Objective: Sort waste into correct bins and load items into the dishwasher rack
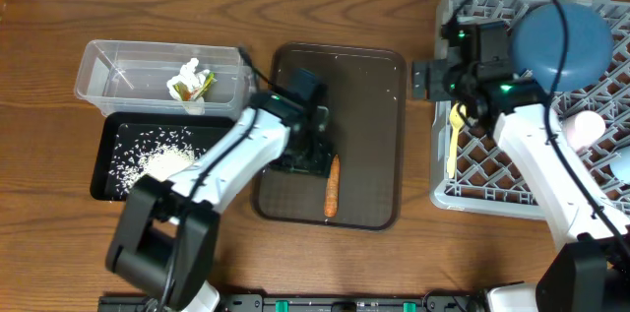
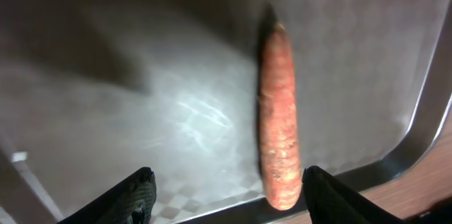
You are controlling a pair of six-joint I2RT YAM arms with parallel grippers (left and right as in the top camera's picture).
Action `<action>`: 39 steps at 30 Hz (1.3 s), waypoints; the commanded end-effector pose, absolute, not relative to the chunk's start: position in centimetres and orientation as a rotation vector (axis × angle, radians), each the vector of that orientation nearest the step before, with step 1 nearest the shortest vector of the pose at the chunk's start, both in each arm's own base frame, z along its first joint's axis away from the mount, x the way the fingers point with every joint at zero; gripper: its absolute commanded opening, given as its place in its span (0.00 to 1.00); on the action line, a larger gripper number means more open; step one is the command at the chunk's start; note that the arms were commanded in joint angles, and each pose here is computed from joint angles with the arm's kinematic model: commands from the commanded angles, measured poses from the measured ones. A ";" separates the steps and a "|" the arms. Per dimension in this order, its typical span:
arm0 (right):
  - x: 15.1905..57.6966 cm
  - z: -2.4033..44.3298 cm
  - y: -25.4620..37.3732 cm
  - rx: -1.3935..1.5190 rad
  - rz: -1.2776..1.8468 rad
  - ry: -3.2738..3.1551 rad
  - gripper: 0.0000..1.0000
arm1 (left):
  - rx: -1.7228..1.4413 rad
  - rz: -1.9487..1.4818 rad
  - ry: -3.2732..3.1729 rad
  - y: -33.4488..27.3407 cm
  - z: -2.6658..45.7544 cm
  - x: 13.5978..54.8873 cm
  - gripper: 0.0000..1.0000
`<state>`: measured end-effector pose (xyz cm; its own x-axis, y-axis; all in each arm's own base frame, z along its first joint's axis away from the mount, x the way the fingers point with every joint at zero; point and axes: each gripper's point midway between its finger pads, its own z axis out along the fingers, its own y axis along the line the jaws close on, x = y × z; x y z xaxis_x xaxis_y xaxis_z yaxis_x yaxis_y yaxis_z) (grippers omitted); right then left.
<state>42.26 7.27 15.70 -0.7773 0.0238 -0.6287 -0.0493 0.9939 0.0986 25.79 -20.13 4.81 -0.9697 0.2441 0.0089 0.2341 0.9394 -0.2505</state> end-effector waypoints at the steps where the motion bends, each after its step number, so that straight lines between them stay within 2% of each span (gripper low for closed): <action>1: 42.4 15.2 5.4 0.105 0.122 2.470 0.99 | -0.449 0.339 -3.001 -20.7 3.5 24.4 0.69; 14: 42.1 15.0 5.2 0.111 0.117 2.488 0.99 | -0.580 0.299 -2.935 -23.1 1.2 22.3 0.69; 23: 41.7 14.6 5.2 0.110 0.114 2.509 0.99 | -0.515 0.291 -2.941 -23.1 1.0 22.1 0.69; 31: 41.4 14.4 5.1 0.111 0.110 2.524 0.99 | -0.411 0.239 -2.854 -22.6 -1.7 20.7 0.69; 35: 41.4 14.4 5.1 0.111 0.110 2.524 0.99 | -0.404 0.239 -2.846 -22.6 -1.8 20.6 0.64; 39: 41.4 14.4 5.1 0.111 0.110 2.523 0.99 | -0.402 0.237 -2.844 -22.6 -1.8 20.6 0.50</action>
